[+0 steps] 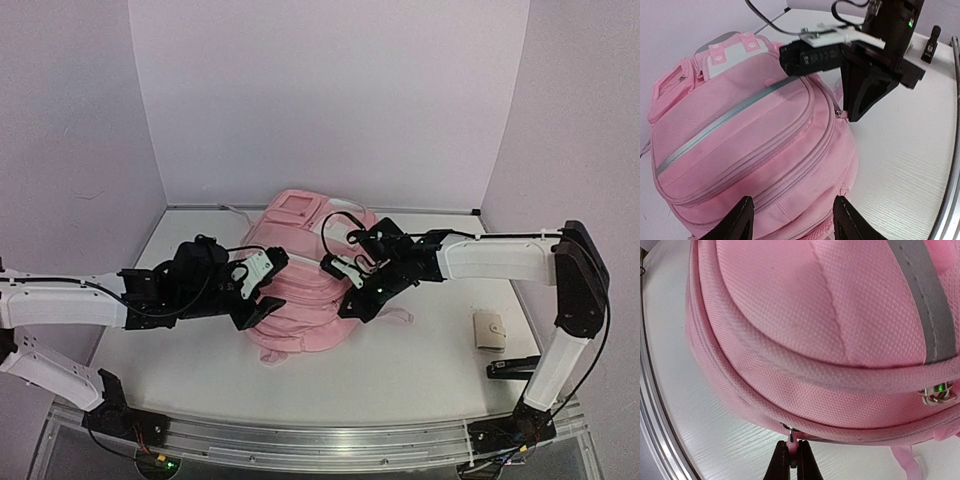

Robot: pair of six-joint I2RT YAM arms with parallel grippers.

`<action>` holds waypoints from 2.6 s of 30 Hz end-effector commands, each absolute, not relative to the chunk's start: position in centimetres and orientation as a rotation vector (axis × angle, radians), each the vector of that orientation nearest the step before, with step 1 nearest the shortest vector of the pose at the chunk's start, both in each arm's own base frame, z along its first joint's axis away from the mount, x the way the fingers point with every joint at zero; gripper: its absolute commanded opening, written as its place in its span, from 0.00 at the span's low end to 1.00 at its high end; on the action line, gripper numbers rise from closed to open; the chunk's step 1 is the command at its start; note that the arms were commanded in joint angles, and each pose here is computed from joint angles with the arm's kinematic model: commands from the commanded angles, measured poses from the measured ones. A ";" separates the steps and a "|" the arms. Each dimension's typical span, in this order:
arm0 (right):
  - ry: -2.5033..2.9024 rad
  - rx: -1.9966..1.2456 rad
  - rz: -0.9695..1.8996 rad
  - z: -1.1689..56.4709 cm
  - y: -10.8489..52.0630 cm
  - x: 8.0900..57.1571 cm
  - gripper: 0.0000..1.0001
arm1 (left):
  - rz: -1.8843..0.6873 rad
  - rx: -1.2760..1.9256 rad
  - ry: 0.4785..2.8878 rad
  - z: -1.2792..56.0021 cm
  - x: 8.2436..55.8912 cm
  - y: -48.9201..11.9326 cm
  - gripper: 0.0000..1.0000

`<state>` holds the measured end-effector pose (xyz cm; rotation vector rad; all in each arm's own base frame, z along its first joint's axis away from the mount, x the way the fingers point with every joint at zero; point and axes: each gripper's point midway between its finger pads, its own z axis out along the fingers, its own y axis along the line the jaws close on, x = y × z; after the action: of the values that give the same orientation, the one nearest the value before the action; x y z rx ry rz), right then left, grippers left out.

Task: Pack the student bag
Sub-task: Zip the student bag at the center of the board.

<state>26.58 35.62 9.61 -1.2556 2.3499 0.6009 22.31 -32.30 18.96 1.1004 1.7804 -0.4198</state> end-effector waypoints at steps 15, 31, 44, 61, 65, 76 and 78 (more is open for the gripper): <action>2.260 -1.262 0.853 14.7 38.4 25.4 0.00 | -0.003 1.467 1.463 17.0 24.5 -38.9 0.44; 2.296 -1.227 0.828 14.9 36.8 26.1 0.00 | 0.156 1.447 1.481 15.1 26.5 -38.7 0.06; 2.399 -0.936 0.581 14.8 28.4 35.1 0.00 | 0.093 1.371 1.495 17.2 24.8 -35.5 0.00; 2.433 -0.757 0.348 13.5 23.3 44.9 0.00 | -0.048 1.326 1.563 16.5 24.0 -36.2 0.05; 2.407 -0.773 0.395 14.7 23.8 44.9 0.00 | -0.200 1.188 1.691 18.1 24.6 -37.2 0.33; 2.407 -0.868 0.522 16.3 24.4 41.4 0.49 | -0.515 0.658 1.910 22.1 28.2 -32.5 0.81; 2.349 -0.948 0.525 17.7 24.5 40.8 0.57 | -0.530 0.643 1.936 21.9 28.5 -32.2 0.86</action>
<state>42.03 23.90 12.67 -0.8351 2.4888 0.5125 28.66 -32.23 20.56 0.7610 1.8899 -0.3917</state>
